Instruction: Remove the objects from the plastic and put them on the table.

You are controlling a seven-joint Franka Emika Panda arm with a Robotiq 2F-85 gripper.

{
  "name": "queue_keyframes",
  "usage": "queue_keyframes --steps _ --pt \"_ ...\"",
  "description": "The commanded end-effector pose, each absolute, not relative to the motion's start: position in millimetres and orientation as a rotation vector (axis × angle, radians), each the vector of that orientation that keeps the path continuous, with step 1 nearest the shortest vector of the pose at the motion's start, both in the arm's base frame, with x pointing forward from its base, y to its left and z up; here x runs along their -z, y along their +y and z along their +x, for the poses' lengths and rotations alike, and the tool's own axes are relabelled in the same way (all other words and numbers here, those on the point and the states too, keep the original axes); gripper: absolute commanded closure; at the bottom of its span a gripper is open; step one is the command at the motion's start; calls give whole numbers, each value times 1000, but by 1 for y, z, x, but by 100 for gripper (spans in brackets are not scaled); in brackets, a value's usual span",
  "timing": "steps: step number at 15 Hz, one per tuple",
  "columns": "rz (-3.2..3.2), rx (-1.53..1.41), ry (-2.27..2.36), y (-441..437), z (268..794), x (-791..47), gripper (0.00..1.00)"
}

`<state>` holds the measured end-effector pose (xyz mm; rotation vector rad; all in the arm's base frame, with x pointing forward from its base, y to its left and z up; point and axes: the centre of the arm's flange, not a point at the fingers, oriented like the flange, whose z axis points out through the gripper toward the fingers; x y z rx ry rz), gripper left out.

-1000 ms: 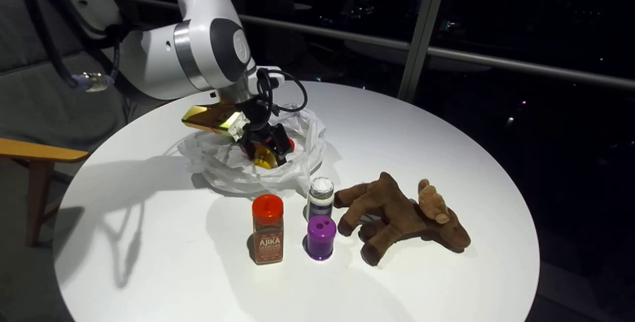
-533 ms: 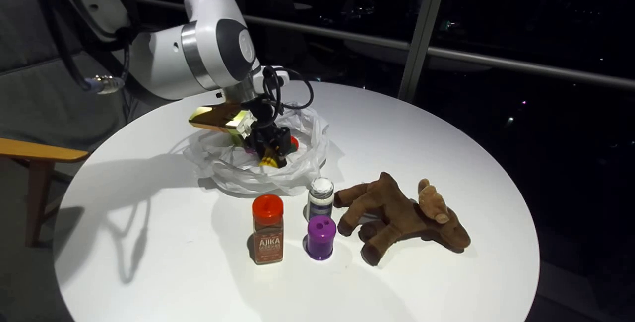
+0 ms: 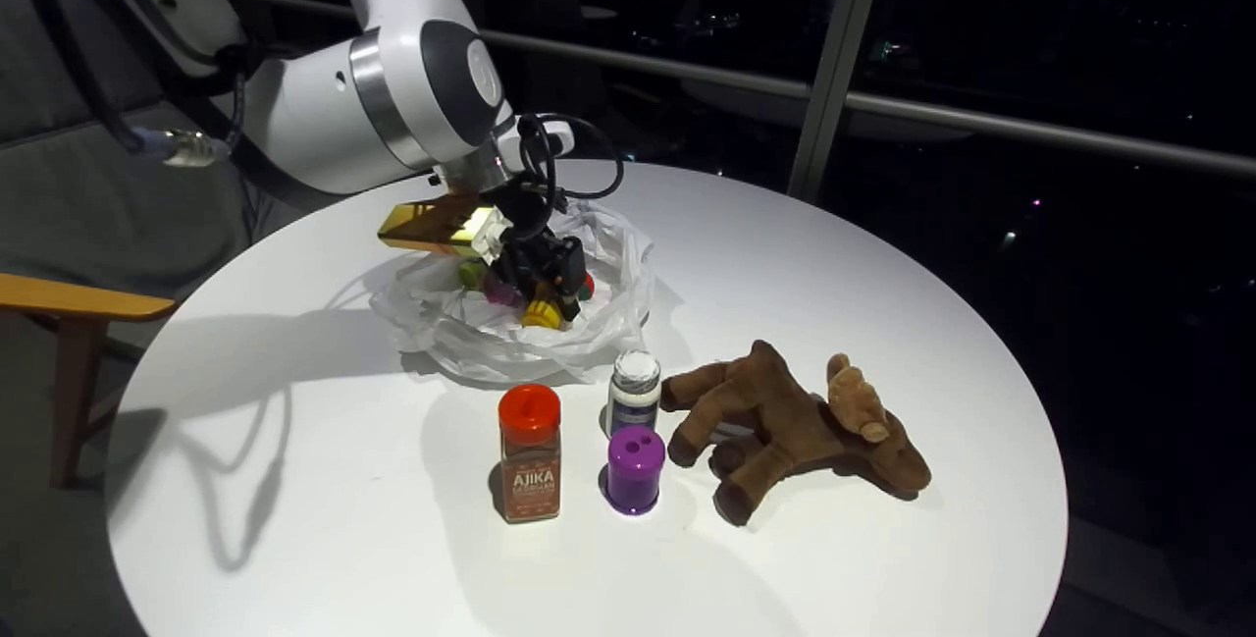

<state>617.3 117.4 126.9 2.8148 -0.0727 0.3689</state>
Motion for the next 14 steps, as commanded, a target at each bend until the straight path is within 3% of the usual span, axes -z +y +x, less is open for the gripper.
queue_keyframes --steps 1,9,14 --pt "2813 -483 -157 116 581 -163 73" --pt "2883 -677 -470 115 500 -220 73" --pt "2831 -607 -596 109 476 -200 73"
